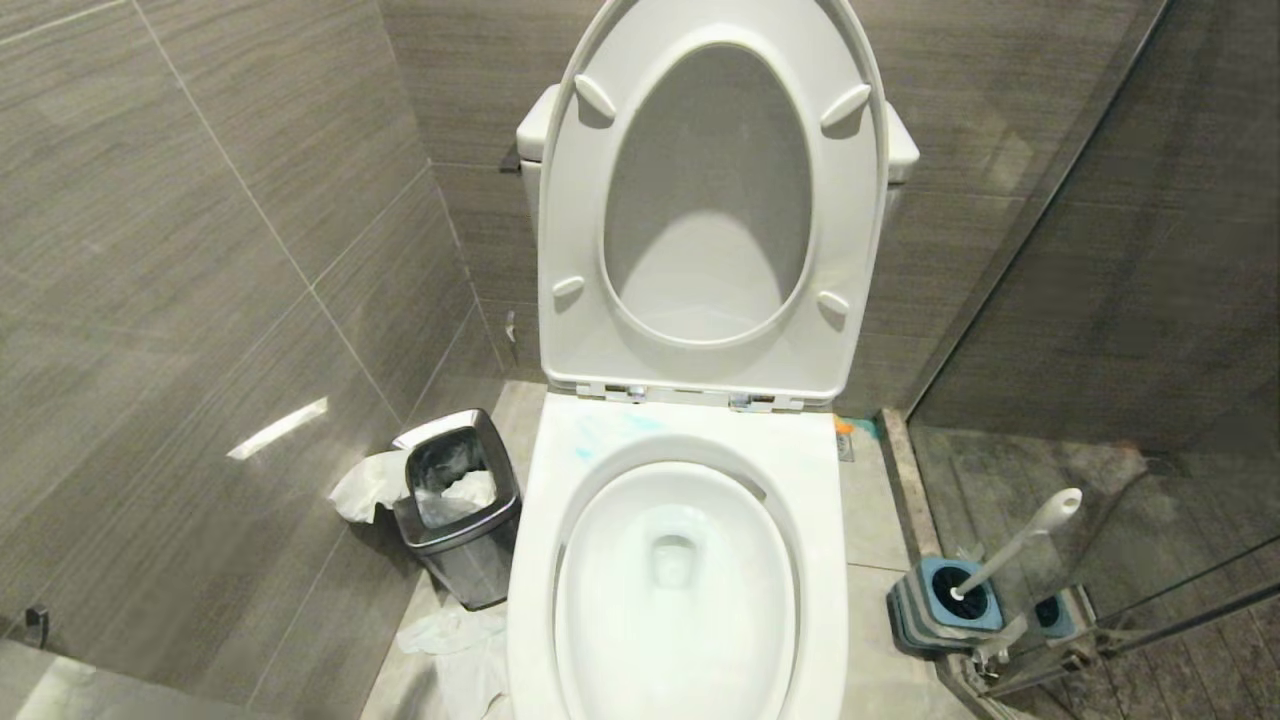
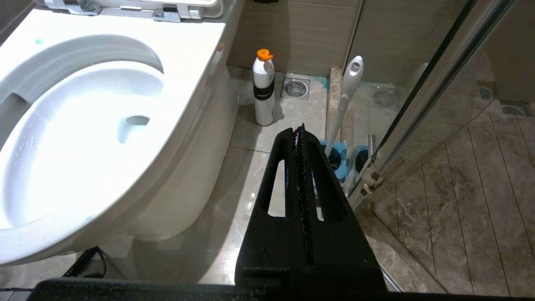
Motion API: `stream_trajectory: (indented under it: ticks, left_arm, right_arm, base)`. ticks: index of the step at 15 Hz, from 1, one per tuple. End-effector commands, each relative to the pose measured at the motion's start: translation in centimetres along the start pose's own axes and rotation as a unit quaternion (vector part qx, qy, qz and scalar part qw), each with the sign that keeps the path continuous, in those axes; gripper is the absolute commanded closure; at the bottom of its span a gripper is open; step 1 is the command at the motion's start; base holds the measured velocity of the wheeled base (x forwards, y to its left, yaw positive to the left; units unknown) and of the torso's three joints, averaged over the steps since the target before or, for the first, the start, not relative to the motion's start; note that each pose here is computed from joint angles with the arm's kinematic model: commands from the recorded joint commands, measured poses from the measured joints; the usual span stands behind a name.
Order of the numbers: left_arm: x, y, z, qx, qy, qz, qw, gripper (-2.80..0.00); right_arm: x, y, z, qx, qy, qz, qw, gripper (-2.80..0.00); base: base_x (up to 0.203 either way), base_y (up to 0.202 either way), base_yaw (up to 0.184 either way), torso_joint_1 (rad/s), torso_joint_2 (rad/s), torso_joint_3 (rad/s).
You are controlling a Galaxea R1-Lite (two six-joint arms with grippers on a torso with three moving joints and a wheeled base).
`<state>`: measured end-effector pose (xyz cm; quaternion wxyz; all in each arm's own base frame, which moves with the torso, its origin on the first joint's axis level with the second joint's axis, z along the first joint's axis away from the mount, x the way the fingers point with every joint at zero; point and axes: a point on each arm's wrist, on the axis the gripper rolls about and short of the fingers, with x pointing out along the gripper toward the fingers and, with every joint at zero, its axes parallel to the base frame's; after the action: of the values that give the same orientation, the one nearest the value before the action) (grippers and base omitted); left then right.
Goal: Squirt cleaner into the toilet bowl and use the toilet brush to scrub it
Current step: Pour in the cleaning agent
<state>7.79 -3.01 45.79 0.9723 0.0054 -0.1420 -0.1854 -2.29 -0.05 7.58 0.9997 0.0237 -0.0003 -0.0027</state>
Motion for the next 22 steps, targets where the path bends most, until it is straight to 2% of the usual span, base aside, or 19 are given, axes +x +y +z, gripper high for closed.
stream_trajectory:
  ticks: [1,5,10,15,19,22]
  left_arm:
    - [-4.7,0.2,1.0,0.014,-0.021,0.023,0.9994,0.0]
    - [-11.7,-1.3,0.5,0.027,-0.019,0.021,0.9992,0.0]
    - [-19.0,-3.6,-1.8,0.029,-0.002,0.039,0.9988,0.0]
    - [-22.8,-5.9,-5.6,0.038,0.013,0.077,0.9962,0.0]
    - [-24.5,-6.5,-8.8,0.044,0.024,0.084,0.9953,0.0]
    - [-25.6,-7.0,-11.4,0.068,0.032,0.095,0.9927,0.0]
  right_arm:
    - [0.0,0.0,0.0,0.0,0.001,0.0,1.0,0.0]
    - [0.0,0.0,0.0,0.0,0.001,0.001,1.0,0.0]
    - [0.0,0.0,0.0,0.0,0.001,0.0,1.0,0.0]
    - [0.0,0.0,0.0,0.0,0.001,0.0,1.0,0.0]
    - [0.0,0.0,0.0,0.0,0.001,0.0,1.0,0.0]
    - [0.0,0.0,0.0,0.0,0.001,0.0,1.0,0.0]
  base:
    - [0.0,0.0,0.0,0.0,0.0,0.0]
    - [0.0,0.0,0.0,0.0,0.0,0.0]
    - [0.0,0.0,0.0,0.0,0.0,0.0]
    - [0.0,0.0,0.0,0.0,0.0,0.0]
    - [0.0,0.0,0.0,0.0,0.0,0.0]
    - [0.0,0.0,0.0,0.0,0.0,0.0]
